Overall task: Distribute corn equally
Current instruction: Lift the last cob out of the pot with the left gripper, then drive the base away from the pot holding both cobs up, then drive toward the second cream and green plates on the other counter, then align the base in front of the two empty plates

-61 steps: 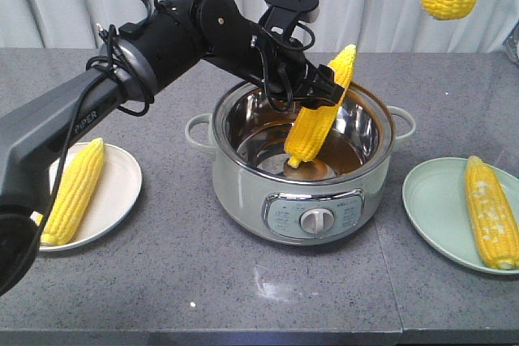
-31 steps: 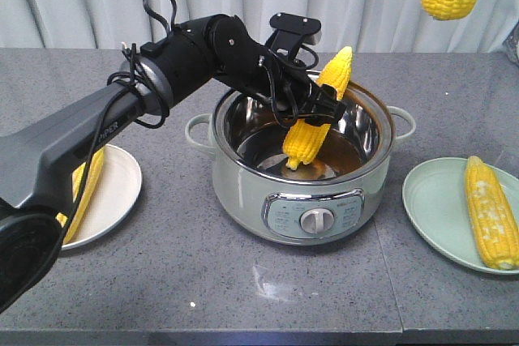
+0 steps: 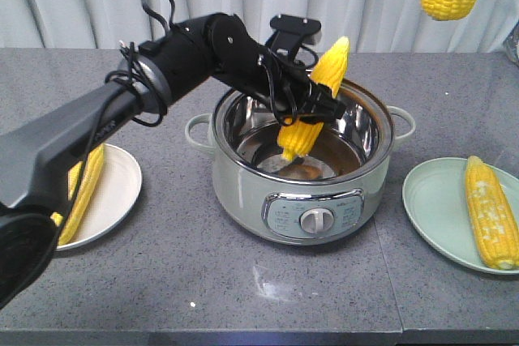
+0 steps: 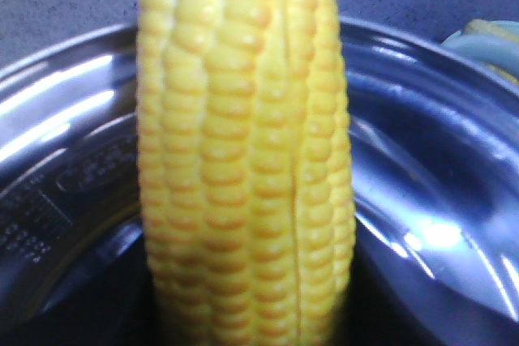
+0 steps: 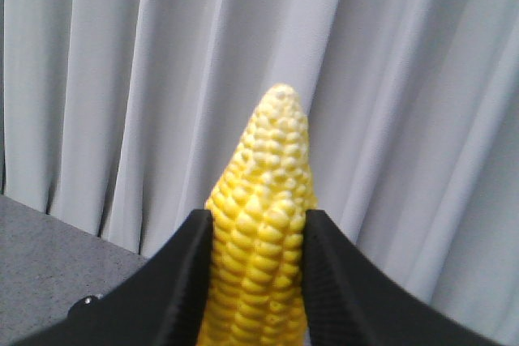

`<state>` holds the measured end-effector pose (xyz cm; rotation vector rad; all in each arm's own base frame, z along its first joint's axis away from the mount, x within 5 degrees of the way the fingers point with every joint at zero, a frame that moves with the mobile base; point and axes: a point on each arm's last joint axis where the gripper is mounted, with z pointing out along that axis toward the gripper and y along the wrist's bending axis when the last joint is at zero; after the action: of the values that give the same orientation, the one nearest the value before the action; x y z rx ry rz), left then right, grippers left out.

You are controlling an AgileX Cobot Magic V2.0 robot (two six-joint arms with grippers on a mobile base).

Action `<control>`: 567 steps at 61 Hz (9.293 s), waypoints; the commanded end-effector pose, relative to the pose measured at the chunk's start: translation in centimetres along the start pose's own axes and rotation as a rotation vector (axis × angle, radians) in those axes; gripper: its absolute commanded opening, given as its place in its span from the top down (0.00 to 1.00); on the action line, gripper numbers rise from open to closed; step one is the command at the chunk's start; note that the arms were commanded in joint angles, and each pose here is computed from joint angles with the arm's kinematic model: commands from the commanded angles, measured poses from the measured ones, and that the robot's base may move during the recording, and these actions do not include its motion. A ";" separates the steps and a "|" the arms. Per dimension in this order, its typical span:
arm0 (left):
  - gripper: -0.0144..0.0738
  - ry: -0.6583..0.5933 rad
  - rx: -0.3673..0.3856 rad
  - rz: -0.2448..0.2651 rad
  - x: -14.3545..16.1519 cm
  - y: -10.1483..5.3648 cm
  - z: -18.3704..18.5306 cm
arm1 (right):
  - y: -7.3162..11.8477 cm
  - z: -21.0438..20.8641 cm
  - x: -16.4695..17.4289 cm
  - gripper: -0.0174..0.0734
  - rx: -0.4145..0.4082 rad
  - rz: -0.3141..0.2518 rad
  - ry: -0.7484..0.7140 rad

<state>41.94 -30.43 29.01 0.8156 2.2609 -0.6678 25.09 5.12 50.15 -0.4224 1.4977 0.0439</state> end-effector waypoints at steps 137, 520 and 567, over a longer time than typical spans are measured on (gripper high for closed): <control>0.84 -0.254 -0.425 0.000 -2.2 -6.8 -32.0 | 1.2 -1.4 0.2 0.81 -0.144 0.057 0.144; 0.84 -0.253 -0.425 0.000 -2.2 -6.8 -31.9 | 1.2 -1.4 0.2 0.81 -0.146 0.057 0.146; 0.84 -0.253 -0.425 0.000 -2.2 -6.8 -31.9 | 1.2 -1.4 0.2 0.81 -0.146 0.057 0.146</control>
<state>27.48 -16.52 51.54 0.5248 2.1529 -0.2238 24.31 6.17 47.54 -0.5624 1.7629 0.1889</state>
